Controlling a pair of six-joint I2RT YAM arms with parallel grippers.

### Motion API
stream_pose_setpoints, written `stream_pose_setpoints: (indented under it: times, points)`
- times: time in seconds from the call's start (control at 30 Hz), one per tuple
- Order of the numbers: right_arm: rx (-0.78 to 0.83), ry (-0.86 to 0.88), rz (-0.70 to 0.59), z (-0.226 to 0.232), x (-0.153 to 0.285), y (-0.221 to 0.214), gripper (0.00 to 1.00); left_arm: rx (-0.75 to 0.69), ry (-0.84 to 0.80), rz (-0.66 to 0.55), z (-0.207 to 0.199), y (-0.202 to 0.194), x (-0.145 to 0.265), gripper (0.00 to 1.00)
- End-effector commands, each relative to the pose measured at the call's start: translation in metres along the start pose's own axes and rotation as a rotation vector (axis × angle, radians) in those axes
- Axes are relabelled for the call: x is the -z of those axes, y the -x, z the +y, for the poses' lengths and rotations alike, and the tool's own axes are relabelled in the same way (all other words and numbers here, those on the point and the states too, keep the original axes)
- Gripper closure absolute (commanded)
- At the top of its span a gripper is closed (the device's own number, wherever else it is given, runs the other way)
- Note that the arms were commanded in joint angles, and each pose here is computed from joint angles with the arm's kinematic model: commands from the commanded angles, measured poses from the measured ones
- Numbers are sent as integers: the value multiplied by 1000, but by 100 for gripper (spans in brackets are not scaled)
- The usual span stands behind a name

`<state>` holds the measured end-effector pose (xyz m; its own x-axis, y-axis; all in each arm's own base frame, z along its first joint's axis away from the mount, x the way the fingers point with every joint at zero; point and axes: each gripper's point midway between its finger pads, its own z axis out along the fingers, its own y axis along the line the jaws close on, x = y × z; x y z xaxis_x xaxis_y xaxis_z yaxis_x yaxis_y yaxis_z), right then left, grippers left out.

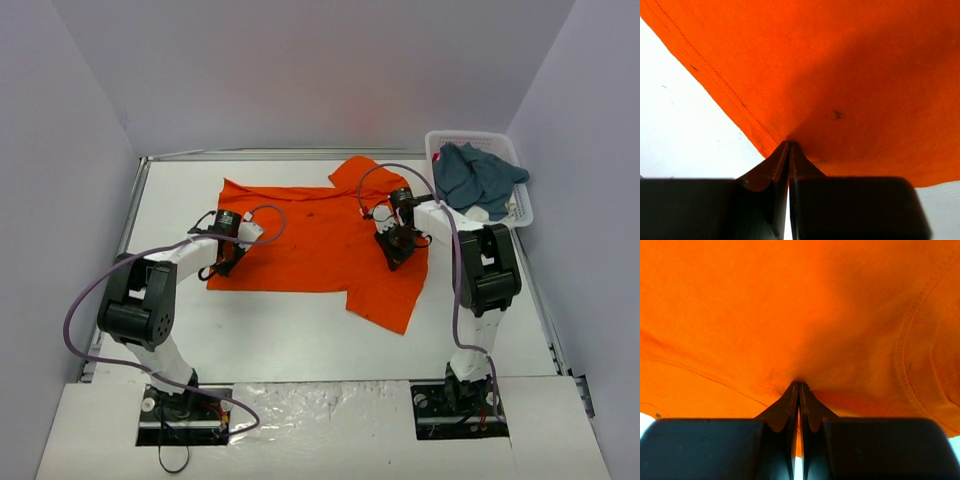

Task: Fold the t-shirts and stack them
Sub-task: Flatten out the tshirt

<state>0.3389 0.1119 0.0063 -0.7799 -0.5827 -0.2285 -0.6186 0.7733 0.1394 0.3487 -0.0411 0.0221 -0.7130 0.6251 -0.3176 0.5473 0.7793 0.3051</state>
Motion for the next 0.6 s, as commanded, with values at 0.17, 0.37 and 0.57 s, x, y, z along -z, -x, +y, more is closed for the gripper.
stream_pose_setpoints:
  times: [0.17,0.37,0.57]
  points:
    - [-2,79,161,31,-15,-62,100,-91,-70,139,-22,-46,16,98]
    - [22,66,203,42,-2,-77,100,-150,-171,160,-41,-66,49,98]
    - [113,116,257,64,35,-78,100,-201,-294,113,-64,-76,93,98]
